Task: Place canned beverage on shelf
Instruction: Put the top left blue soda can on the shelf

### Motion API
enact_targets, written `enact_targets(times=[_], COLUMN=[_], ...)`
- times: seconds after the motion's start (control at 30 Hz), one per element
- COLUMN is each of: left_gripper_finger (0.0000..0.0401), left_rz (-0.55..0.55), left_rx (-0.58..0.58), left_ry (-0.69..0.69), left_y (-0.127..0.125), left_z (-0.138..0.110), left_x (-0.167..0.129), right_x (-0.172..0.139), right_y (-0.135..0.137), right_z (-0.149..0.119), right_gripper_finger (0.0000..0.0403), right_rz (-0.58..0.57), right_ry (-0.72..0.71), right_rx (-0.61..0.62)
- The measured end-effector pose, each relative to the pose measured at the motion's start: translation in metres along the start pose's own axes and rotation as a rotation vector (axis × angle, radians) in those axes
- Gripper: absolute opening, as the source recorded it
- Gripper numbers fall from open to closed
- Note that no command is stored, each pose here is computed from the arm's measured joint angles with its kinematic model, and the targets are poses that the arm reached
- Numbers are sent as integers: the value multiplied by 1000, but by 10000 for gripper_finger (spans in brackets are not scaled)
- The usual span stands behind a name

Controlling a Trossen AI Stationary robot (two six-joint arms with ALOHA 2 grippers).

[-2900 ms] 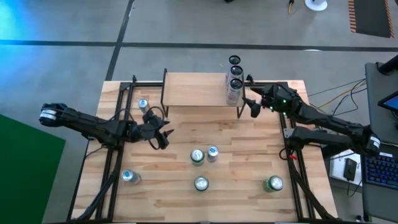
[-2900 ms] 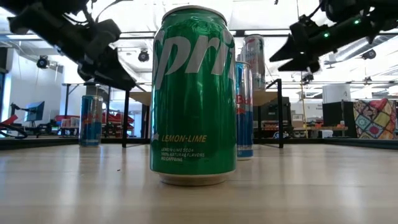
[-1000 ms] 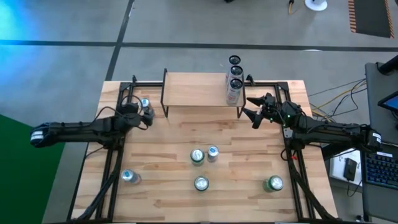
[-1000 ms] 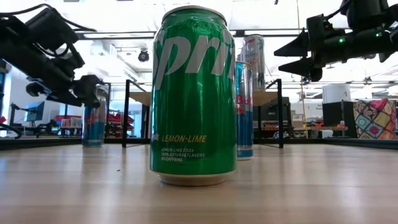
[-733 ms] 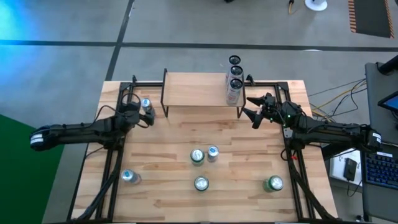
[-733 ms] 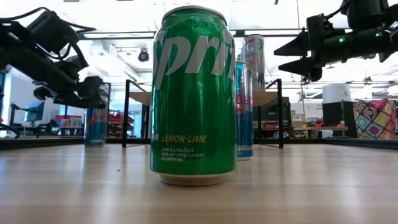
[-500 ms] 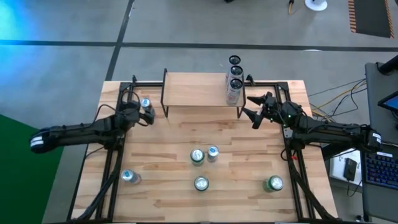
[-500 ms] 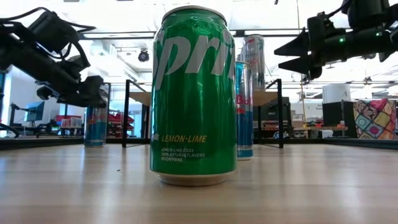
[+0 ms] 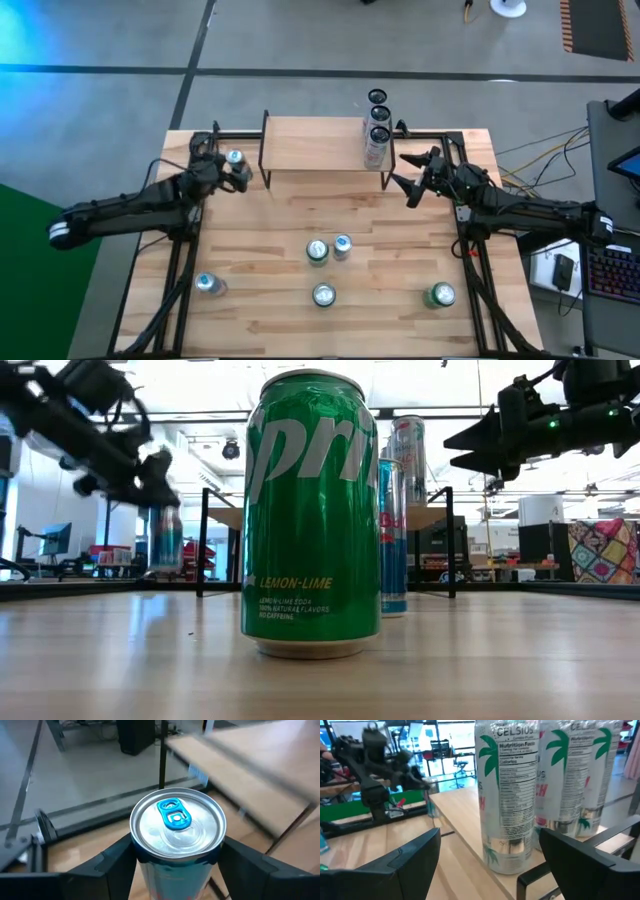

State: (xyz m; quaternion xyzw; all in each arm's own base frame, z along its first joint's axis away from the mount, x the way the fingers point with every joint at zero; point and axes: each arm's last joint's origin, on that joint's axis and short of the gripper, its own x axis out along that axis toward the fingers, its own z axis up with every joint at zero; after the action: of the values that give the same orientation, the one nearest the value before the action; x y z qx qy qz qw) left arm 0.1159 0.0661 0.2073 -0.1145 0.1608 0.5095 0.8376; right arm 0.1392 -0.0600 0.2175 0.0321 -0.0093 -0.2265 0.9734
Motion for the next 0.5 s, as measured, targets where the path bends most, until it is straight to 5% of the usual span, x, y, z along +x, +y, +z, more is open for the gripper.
enact_targets(times=[0.3,0.5], left_gripper_finger=[231,231], left_rz=[5,-34], left_rx=[81,63], left_ry=[76,-13], left_y=[1,-3], left_z=[65,108], left_x=[-32,-47], right_x=[-7,-11], right_y=[0,-1], right_z=[4,5], right_gripper_finger=[327,327], right_rz=[-8,-8], right_ry=[-23,-26], right_rx=[2,42])
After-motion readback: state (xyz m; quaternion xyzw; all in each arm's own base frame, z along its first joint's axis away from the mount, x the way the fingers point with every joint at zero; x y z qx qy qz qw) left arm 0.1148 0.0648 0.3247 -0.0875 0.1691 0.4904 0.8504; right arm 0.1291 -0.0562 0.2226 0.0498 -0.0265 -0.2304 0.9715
